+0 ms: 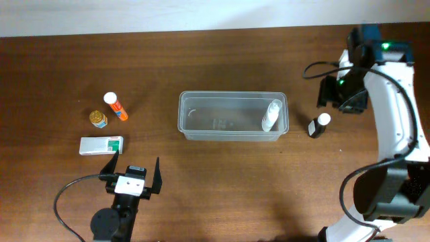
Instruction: Pack container
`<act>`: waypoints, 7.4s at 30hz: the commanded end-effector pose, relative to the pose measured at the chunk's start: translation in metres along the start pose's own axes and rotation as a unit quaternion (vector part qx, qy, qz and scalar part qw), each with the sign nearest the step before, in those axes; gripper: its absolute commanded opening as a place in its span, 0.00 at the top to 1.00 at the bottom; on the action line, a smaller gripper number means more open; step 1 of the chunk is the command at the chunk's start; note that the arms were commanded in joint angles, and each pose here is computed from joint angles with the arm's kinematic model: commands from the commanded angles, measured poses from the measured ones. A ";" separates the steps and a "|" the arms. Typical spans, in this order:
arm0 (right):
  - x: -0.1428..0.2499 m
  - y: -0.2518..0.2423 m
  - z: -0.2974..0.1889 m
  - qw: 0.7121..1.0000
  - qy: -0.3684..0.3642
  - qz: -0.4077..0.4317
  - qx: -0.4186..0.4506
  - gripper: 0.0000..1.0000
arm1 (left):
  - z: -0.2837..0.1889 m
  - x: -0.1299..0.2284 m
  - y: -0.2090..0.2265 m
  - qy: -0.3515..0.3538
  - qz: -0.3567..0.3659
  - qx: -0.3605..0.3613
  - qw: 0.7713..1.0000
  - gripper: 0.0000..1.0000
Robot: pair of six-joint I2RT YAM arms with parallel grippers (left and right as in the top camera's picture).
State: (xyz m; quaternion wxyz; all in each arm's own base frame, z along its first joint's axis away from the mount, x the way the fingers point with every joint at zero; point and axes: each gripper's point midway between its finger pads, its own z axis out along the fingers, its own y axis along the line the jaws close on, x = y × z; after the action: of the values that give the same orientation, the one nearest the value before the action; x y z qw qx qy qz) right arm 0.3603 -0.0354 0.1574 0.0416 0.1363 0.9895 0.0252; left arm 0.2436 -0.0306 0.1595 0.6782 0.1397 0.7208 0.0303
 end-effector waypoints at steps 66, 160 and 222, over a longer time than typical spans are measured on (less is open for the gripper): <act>-0.052 0.041 -0.152 0.970 -0.209 -0.104 -0.073 0.82 | 0.000 0.002 0.002 0.001 -0.001 -0.007 1.000 0.01; 0.008 0.185 0.102 0.982 -0.001 -0.140 0.125 0.71 | 0.000 0.002 0.002 0.001 -0.001 -0.007 1.000 0.01; -0.036 0.182 -0.125 0.972 -0.188 -0.141 -0.020 0.24 | 0.000 0.002 0.002 0.001 -0.001 -0.007 1.000 0.01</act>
State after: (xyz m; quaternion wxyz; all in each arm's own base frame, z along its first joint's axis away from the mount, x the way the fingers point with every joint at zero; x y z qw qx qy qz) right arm 0.4379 0.1470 0.2549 0.1870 -0.0237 0.9821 -0.0018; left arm 0.2436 -0.0306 0.1594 0.6781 0.1397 0.7209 0.0303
